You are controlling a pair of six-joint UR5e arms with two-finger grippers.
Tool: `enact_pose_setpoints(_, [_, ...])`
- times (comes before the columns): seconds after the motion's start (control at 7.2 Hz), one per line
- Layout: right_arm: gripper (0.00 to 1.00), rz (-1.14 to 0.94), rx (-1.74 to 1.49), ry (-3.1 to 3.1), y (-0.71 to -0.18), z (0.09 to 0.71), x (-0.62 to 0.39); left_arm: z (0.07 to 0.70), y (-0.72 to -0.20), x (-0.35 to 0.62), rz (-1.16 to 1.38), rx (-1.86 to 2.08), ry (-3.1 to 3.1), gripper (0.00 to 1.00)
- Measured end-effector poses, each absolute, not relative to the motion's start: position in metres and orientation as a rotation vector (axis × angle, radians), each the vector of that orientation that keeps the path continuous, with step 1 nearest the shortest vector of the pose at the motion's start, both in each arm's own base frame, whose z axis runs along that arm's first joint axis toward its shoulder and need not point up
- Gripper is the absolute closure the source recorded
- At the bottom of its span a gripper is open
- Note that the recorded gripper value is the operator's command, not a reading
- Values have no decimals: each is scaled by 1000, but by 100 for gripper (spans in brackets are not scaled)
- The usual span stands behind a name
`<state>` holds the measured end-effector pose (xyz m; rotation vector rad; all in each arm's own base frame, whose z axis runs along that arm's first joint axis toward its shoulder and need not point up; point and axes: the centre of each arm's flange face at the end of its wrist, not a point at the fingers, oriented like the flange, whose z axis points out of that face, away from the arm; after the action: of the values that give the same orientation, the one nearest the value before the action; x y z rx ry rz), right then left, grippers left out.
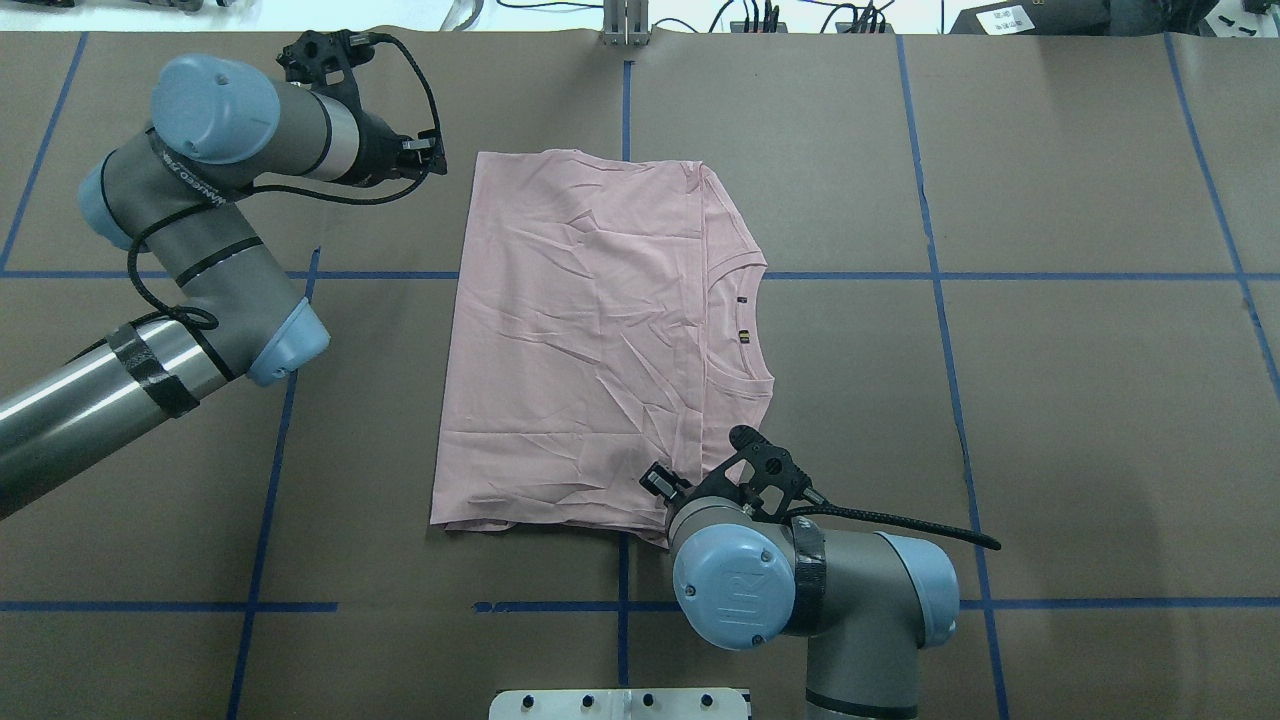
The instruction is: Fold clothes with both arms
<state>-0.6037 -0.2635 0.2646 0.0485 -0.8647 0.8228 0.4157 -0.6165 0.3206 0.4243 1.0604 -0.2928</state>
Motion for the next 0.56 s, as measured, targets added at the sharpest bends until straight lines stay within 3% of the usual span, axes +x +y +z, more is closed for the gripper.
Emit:
enact_pose_setpoints(0.14, [88,824,49,-866,-264,265,-605,320,-616,416,-293,424,1061,59])
enact_pose_setpoints(0.28, [100,825,49,-866,-264,265,-605,320,-616,416,-293,424,1061,59])
enact_pose_setpoints(0.56, [100,825,51,-858,-264,268,-604,320,-616,416,-293,425,1061,59])
